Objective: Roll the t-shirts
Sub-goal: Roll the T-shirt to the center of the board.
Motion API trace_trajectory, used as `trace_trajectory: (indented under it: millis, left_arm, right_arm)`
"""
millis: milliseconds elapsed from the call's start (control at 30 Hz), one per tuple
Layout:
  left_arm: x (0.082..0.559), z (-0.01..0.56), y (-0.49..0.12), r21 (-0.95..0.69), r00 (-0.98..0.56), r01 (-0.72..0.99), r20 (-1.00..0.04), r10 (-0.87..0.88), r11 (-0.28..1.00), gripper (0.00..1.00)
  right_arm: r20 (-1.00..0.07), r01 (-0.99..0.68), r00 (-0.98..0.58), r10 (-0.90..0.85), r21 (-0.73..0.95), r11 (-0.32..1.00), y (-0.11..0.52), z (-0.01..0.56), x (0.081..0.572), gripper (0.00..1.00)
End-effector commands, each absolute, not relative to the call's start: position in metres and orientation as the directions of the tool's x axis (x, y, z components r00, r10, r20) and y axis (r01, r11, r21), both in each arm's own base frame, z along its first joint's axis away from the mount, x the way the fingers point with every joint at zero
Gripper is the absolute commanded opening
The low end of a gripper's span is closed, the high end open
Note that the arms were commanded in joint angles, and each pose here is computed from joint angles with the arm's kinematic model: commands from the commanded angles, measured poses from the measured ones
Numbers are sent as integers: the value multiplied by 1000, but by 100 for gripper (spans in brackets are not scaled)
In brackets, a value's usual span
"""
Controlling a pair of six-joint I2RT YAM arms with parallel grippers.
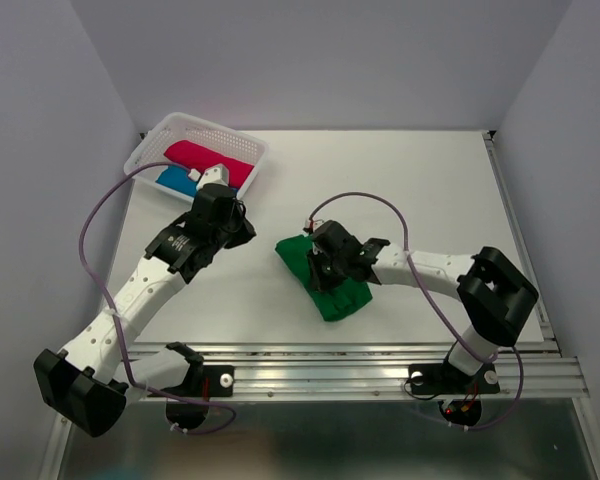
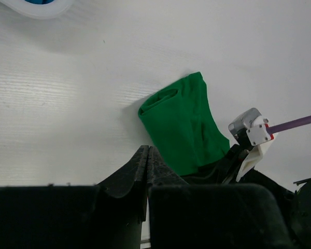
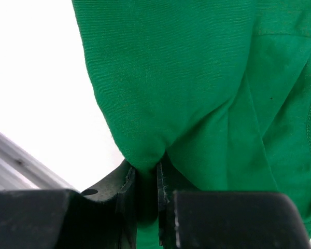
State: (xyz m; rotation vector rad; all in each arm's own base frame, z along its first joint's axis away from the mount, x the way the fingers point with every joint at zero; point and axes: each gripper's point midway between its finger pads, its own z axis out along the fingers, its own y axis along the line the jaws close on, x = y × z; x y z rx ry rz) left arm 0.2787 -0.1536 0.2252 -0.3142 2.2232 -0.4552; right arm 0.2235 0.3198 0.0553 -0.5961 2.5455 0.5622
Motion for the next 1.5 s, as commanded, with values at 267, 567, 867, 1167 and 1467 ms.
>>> trace_trajectory:
  millis: [267, 567, 867, 1167, 1467]
  left_arm:
    - [273, 221, -164, -433, -667, -4, -671, -325, 901, 12]
    - [274, 214, -169, -432, -688, 7, -657, -309, 902, 12]
    - [275, 200, -177, -425, -723, 29, -634, -275, 905, 11]
    - [278, 191, -194, -439, -758, 75, -609, -235, 895, 11]
    - [275, 182, -232, -440, -789, 150, -593, -161, 885, 4]
  right_arm:
    - [-364, -324, -926, -98, 635, 702, 342, 88, 232, 1]
    - [-227, -197, -974, -27, 772, 604, 334, 83, 224, 1]
    - [-138, -94, -989, 51, 861, 500, 328, 84, 221, 1]
    - [-112, -74, -992, 60, 893, 444, 318, 89, 221, 1]
    - [-95, -52, -992, 78, 897, 439, 298, 80, 215, 1]
